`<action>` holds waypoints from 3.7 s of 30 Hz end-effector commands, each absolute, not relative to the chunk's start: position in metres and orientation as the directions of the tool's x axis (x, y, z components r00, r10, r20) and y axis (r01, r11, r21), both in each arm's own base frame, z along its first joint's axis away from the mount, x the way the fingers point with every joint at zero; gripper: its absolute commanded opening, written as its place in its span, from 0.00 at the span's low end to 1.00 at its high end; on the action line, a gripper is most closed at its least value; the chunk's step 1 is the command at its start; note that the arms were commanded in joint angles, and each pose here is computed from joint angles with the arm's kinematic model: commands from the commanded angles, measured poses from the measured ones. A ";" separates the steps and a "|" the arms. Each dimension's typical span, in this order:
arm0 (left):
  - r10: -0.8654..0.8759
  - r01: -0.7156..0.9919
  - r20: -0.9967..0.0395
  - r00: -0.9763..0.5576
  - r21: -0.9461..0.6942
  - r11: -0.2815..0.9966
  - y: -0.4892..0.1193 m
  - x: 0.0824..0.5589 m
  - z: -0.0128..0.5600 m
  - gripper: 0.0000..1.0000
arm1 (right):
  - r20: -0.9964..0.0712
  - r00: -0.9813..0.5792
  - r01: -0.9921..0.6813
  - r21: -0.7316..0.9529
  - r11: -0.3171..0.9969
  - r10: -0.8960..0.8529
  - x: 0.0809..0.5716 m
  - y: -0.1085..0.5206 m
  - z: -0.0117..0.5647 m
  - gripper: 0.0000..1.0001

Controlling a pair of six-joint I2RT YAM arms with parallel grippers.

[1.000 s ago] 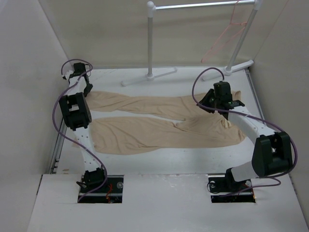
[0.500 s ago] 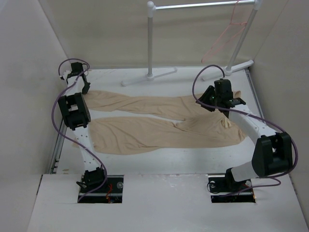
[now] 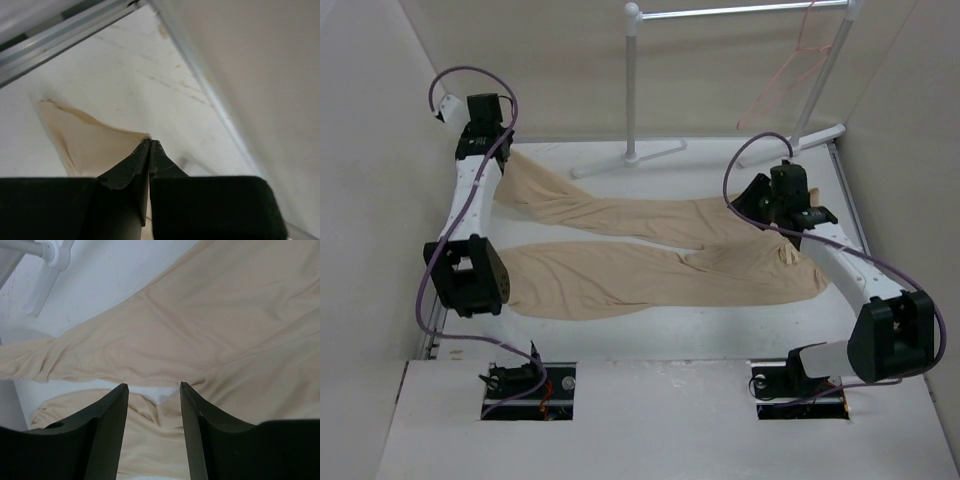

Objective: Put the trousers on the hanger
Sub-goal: Flatten out the trousers at the center of the board.

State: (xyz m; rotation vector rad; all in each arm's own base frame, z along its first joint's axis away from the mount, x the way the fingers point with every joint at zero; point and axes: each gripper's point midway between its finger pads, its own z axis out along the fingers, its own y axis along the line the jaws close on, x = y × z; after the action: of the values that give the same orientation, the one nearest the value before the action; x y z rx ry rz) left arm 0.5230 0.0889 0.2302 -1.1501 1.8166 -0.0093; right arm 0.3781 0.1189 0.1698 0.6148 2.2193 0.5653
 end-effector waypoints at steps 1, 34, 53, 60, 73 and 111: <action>-0.666 -0.663 -0.746 0.028 -0.512 0.546 0.094 0.497 0.290 0.00 | -0.590 -0.554 0.214 0.581 0.786 0.587 0.378 0.113 0.189 0.52; -0.656 -0.701 -0.755 0.000 -0.468 0.538 0.107 0.516 0.300 0.00 | -0.679 -0.287 0.663 0.368 0.652 0.675 0.494 -0.125 0.159 0.72; -0.704 -0.802 -0.709 -0.044 -0.396 0.448 0.161 0.516 0.237 0.00 | -0.640 -0.277 0.674 0.402 0.619 0.717 0.502 -0.132 0.131 0.03; -0.690 -0.785 -0.723 0.024 -0.441 0.435 0.178 0.500 0.277 0.00 | -0.633 0.009 0.695 0.560 0.450 0.774 0.462 -0.190 0.180 0.03; -0.763 -0.817 -0.646 -0.018 -0.431 0.384 0.202 0.571 0.204 0.00 | -0.599 -0.019 0.683 0.577 0.448 0.800 0.486 -0.195 0.166 0.04; -0.774 -0.719 -0.633 -0.018 -0.530 0.450 0.147 0.562 0.175 0.48 | -0.669 -0.133 0.645 0.501 0.576 0.731 0.502 -0.134 0.193 0.54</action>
State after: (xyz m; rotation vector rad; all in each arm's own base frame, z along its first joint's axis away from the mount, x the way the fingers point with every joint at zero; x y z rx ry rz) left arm 0.5931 0.1582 0.1077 -1.3183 1.8249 -0.0227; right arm 0.5063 -0.1725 0.1356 1.2440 1.9250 0.0547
